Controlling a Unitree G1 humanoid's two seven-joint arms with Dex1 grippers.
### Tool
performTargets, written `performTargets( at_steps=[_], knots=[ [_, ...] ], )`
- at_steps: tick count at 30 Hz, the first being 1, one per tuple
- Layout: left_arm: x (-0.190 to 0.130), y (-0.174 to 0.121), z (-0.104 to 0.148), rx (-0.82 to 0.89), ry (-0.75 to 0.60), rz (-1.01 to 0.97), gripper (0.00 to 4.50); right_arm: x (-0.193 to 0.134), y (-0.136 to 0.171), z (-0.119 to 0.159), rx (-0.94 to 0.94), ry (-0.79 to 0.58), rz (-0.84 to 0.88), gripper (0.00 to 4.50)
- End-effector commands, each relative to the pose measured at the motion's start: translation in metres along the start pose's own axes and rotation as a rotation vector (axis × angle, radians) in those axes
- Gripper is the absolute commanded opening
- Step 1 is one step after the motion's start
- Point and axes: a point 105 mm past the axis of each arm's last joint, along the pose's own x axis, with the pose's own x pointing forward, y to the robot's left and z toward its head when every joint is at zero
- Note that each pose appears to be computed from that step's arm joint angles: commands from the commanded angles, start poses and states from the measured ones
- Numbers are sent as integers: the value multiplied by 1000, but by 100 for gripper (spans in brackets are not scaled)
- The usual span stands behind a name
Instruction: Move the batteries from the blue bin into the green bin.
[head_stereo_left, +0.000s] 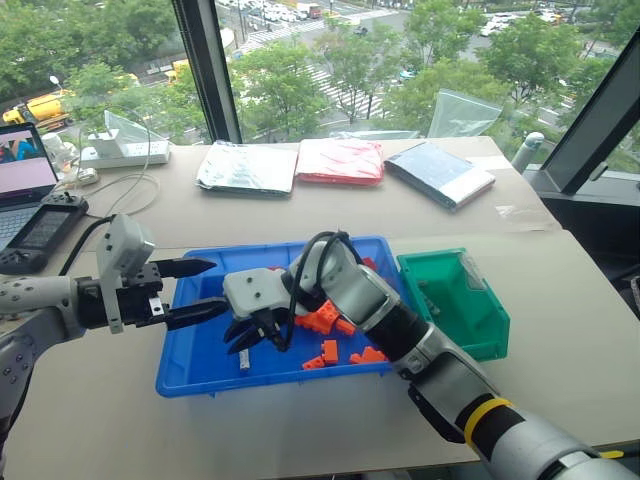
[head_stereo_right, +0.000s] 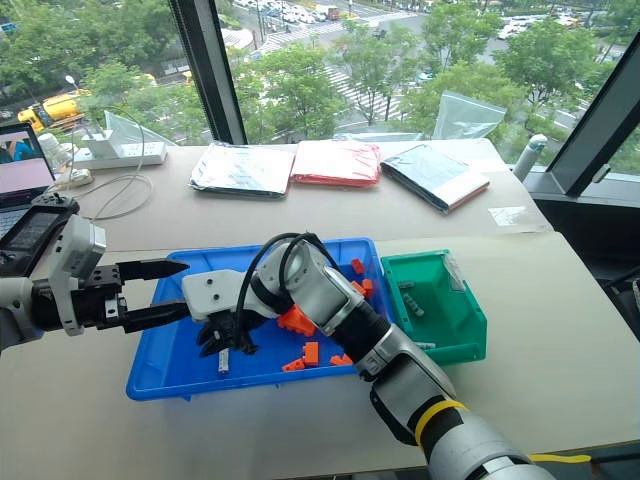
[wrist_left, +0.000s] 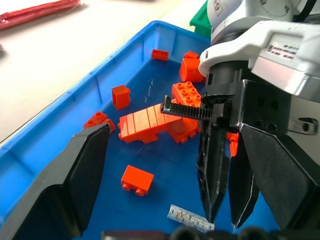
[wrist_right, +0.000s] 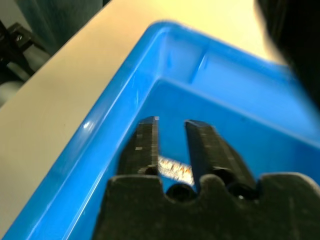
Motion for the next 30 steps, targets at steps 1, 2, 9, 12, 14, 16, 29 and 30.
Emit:
performTargets(
  at_steps=[1,2,9,12,14,16,29,30],
  knots=[
    [-4,-1,9,48,-18,14,450,7,-2,14,-59,-33,3,290],
    [-5,-1,9,48,-19,15,450,11,-3,14,-49,-36,2,315],
    [-6,-1,10,53,-20,27,450,32,-11,-7,8,12,-22,315],
    [-7,-1,10,55,-18,32,450,36,-12,-17,21,32,-30,315],
    [-7,0,10,56,-17,37,450,38,-12,-22,34,42,-32,315],
    [-7,0,10,57,-17,38,450,39,-10,-29,50,57,-27,315],
    [-6,1,9,54,-17,40,450,44,3,-53,117,87,18,444],
    [-6,1,9,54,-17,41,450,43,5,-51,115,82,32,444]
  ],
)
